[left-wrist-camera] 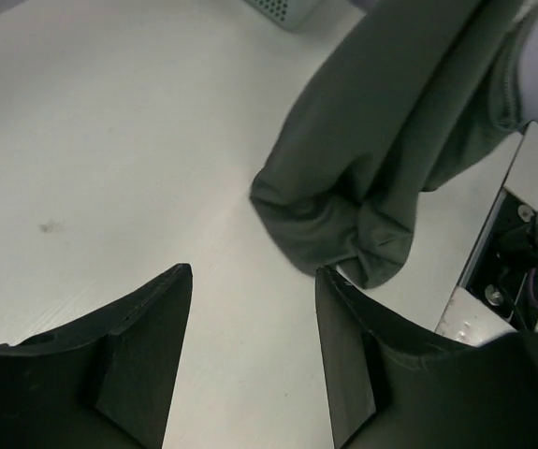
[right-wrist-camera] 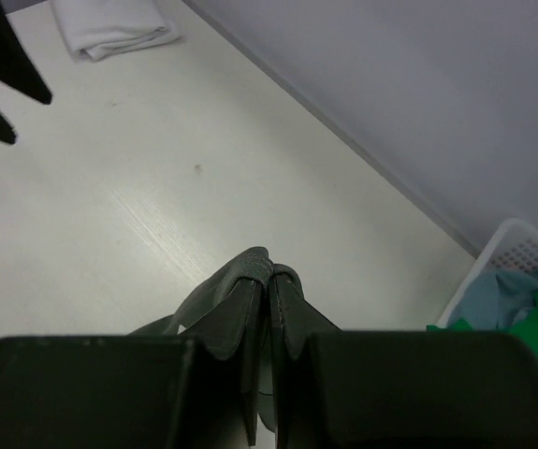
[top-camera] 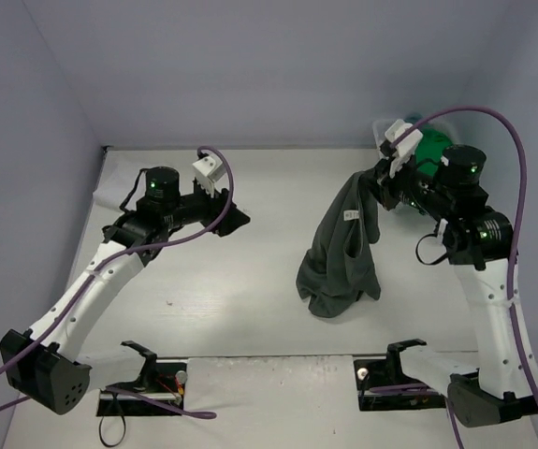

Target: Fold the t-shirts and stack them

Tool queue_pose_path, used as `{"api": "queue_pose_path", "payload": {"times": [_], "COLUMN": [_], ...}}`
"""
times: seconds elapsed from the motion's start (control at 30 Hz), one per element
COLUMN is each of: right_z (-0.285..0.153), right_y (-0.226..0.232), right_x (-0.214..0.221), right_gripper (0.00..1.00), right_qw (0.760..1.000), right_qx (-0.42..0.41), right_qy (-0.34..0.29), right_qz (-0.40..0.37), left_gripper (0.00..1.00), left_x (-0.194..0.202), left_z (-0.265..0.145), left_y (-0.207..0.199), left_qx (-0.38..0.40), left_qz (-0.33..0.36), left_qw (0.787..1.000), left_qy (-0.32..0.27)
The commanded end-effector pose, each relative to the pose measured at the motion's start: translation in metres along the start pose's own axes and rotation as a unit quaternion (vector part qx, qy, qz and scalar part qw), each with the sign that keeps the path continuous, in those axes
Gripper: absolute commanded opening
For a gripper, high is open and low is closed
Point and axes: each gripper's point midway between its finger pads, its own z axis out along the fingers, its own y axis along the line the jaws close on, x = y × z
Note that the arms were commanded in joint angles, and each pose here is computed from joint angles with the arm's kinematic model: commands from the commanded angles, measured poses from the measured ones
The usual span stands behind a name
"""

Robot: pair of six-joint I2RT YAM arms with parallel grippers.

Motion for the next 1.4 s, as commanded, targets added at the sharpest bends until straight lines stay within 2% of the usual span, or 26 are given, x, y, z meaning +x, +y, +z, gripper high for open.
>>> {"api": "queue_pose_path", "payload": {"times": [0.0,0.27,0.4,0.43,0.47,0.53,0.57,0.6,0.67,0.7,0.93,1.13,1.37], "right_z": [0.010,0.045,0.064,0.059,0.061,0.062,0.061,0.060,0.058,0.056,0.042,0.038,0.026], "right_y": [-0.037,-0.094,-0.119,-0.127,-0.130,-0.143,-0.151,-0.154,-0.159,-0.164,-0.175,-0.168,-0.167], "right_x": [-0.032,-0.018,-0.020,-0.032,-0.033,-0.030,-0.031,-0.033,-0.033,-0.034,-0.038,-0.038,-0.038], "right_gripper": [0.00,0.00,0.00,0.00,0.00,0.00,0.00,0.00,0.00,0.00,0.00,0.00,0.00], "right_qw": [0.997,0.990,0.986,0.984,0.983,0.980,0.978,0.977,0.975,0.972,0.966,0.966,0.966], "right_qx": [0.066,0.140,0.159,0.172,0.173,0.187,0.199,0.204,0.213,0.224,0.251,0.246,0.245], "right_qy": [-0.032,0.010,0.025,0.013,0.013,0.018,0.019,0.018,0.020,0.021,0.020,0.018,0.010], "right_qz": [-0.005,0.032,0.050,0.051,0.054,0.061,0.062,0.061,0.061,0.060,0.063,0.074,0.085], "left_gripper": [0.50,0.50,0.55,0.56,0.56,0.57,0.57,0.57,0.57,0.57,0.57,0.57,0.56], "left_x": [-0.070,-0.074,-0.072,-0.070,-0.061,-0.064,-0.047,-0.055,-0.043,-0.050,-0.043,-0.030,-0.044], "left_z": [-0.009,0.028,0.057,0.070,0.078,0.091,0.116,0.115,0.138,0.143,0.196,0.227,0.253], "left_y": [-0.036,-0.054,-0.068,-0.076,-0.071,-0.090,-0.095,-0.103,-0.110,-0.123,-0.141,-0.151,-0.155], "left_qx": [0.054,0.087,0.095,0.100,0.098,0.109,0.110,0.111,0.112,0.115,0.084,0.046,-0.011], "left_qz": [0.050,0.036,0.064,0.068,0.066,0.088,0.096,0.108,0.114,0.124,0.144,0.168,0.169], "left_qw": [0.992,0.991,0.991,0.991,0.992,0.990,0.989,0.988,0.987,0.986,0.986,0.984,0.986], "left_qy": [-0.103,-0.090,-0.066,-0.053,-0.040,-0.034,-0.005,-0.014,0.008,-0.001,0.015,0.027,0.010]}}
